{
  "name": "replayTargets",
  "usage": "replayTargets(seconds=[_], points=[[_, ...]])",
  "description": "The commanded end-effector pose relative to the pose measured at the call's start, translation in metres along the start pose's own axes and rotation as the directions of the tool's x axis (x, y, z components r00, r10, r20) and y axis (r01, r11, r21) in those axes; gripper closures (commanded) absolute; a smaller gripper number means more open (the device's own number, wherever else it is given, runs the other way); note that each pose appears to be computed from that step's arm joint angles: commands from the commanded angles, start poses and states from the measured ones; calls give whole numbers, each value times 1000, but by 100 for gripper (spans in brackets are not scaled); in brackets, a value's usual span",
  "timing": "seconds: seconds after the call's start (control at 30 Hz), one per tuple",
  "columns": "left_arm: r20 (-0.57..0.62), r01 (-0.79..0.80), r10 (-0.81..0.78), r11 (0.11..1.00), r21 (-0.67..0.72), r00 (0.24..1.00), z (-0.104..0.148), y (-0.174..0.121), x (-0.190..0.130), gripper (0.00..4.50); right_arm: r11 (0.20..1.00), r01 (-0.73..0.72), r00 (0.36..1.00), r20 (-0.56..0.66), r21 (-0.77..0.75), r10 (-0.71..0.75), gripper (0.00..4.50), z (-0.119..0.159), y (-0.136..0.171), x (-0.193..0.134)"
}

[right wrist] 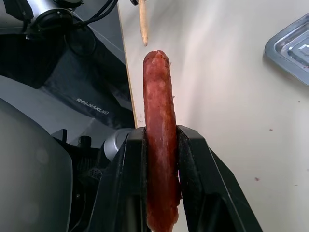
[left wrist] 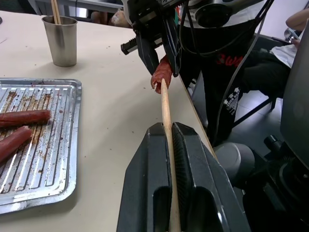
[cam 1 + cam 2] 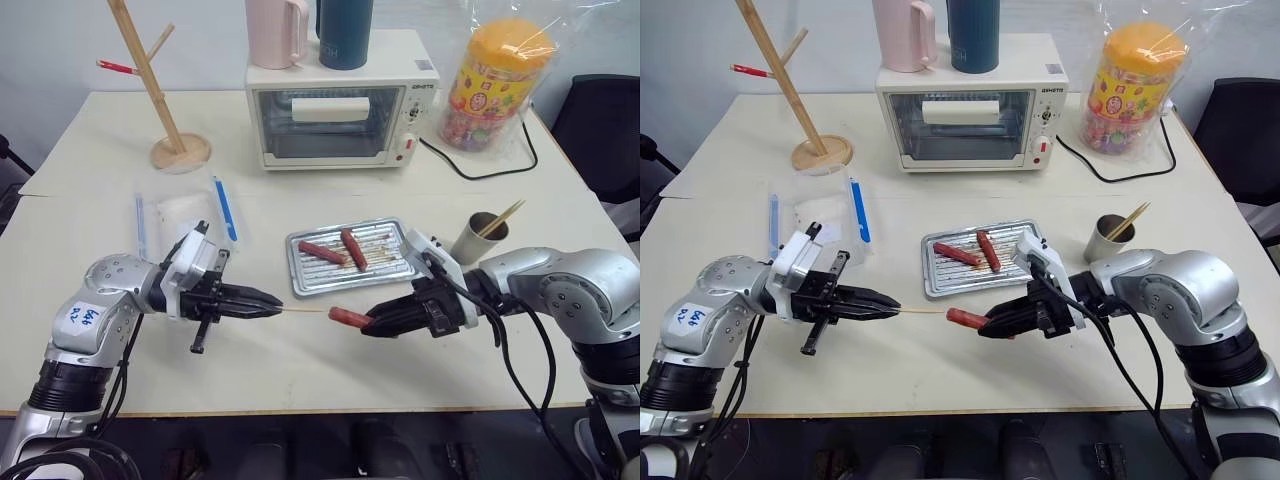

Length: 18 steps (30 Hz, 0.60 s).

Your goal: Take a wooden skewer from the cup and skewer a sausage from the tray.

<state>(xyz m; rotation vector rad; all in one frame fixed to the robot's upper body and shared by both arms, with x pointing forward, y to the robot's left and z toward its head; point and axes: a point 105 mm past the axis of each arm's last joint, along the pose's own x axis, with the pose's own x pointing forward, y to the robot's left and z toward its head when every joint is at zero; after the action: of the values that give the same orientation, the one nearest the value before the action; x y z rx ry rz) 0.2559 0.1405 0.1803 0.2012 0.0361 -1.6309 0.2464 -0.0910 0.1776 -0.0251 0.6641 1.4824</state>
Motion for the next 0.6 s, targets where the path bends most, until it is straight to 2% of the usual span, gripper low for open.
replayTargets(seconds=[0.03, 0.33, 0.6], points=[[-9, 44, -44, 998, 36, 999, 5, -5, 5, 450, 999, -7, 1000, 3, -44, 8, 361, 7, 3, 0], [-7, 20, -20, 999, 33, 1000, 5, -1, 1, 450, 999, -17, 1000, -11, -51, 16, 361, 4, 4, 2], [-64, 1, 0, 1000, 15, 998, 0, 3, -14, 450, 999, -8, 1000, -14, -53, 7, 361, 3, 2, -1]])
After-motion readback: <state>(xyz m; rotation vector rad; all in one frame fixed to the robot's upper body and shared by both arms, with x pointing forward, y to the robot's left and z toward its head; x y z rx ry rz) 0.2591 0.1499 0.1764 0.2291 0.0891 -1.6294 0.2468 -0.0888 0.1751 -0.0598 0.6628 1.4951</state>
